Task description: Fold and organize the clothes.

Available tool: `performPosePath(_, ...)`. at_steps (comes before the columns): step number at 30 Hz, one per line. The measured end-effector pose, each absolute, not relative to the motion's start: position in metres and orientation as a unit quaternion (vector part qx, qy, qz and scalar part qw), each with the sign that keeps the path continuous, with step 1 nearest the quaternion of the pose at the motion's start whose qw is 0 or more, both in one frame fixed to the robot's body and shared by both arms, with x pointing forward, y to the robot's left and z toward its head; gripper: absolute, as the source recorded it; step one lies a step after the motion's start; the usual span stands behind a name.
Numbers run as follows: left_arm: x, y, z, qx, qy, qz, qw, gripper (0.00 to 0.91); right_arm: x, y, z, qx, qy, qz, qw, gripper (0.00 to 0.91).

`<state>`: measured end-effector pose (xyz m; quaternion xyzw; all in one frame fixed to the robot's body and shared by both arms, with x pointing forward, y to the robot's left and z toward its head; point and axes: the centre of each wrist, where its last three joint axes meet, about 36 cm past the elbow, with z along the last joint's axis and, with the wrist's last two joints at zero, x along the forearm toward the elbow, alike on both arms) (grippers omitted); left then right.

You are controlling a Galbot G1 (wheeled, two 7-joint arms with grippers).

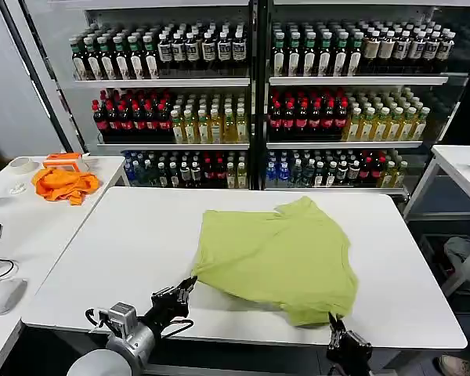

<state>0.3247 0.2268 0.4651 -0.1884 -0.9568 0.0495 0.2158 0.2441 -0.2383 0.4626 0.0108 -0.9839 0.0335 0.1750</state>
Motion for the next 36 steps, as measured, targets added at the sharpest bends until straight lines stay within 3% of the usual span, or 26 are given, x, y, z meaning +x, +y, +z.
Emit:
performPosePath(18, 0.373, 0.218, 0.437, -0.189, -0.955, 0.040, 0.225, 0.020, 0.331, -0.278, 0.457, 0.033, -0.986, 0.057, 0.154, 0.000)
performPosePath(35, 0.426, 0.202, 0.409, -0.180, -0.957, 0.002, 0.227, 0.020, 0.398, -0.300, 0.437, 0.029, -0.982, 0.081, 0.165, 0.000)
performPosePath(36, 0.429, 0.202, 0.408, -0.179, -0.958, -0.002, 0.225, 0.050, 0.401, -0.300, 0.436, 0.029, -0.982, 0.082, 0.167, 0.161)
